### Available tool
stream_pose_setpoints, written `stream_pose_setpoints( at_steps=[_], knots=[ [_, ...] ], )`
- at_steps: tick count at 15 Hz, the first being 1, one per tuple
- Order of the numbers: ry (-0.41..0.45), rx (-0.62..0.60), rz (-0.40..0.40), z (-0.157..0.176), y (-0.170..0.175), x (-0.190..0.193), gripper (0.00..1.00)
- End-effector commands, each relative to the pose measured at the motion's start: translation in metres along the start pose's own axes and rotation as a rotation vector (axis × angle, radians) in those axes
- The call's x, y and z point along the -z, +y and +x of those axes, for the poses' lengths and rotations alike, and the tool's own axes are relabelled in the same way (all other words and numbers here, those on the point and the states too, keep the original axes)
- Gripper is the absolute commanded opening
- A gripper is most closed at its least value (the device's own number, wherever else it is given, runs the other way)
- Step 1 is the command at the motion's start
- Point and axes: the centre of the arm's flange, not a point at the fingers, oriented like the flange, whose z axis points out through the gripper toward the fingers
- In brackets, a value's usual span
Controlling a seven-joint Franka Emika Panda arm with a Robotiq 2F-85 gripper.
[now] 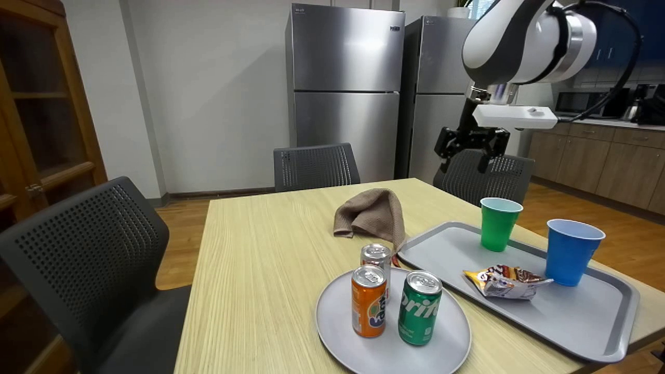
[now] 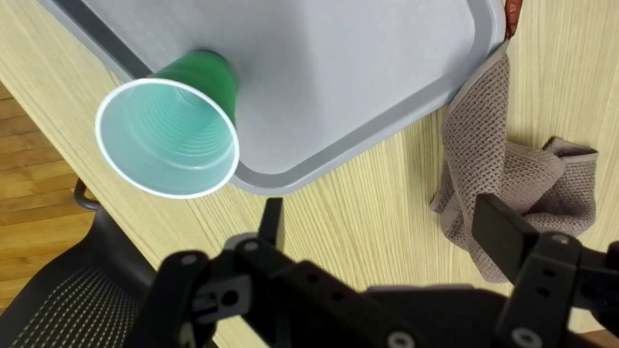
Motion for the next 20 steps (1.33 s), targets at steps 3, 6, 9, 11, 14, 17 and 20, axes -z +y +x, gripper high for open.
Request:
stream_pose_setpoints(
  at_steps=[3,6,9,11,14,17,20],
  knots=[
    [-0.011,-0.019,-0.025,-0.019,0.022,0.004,1.0],
    [-0.018,-0.031,-0.047,-0.022,0.034,-0.001,1.0],
    [-0.019,-0.051,-0.059,-0.025,0.044,-0.009,1.0],
    [-0.019,-0.067,-0.066,-0.026,0.048,-0.015,1.0],
    [-0.013,-0.095,-0.079,-0.027,0.051,-0.026,1.0],
    [-0.008,-0.127,-0.091,-0.026,0.052,-0.038,1.0],
    [-0.007,-0.158,-0.109,-0.025,0.054,-0.053,1.0]
  ],
)
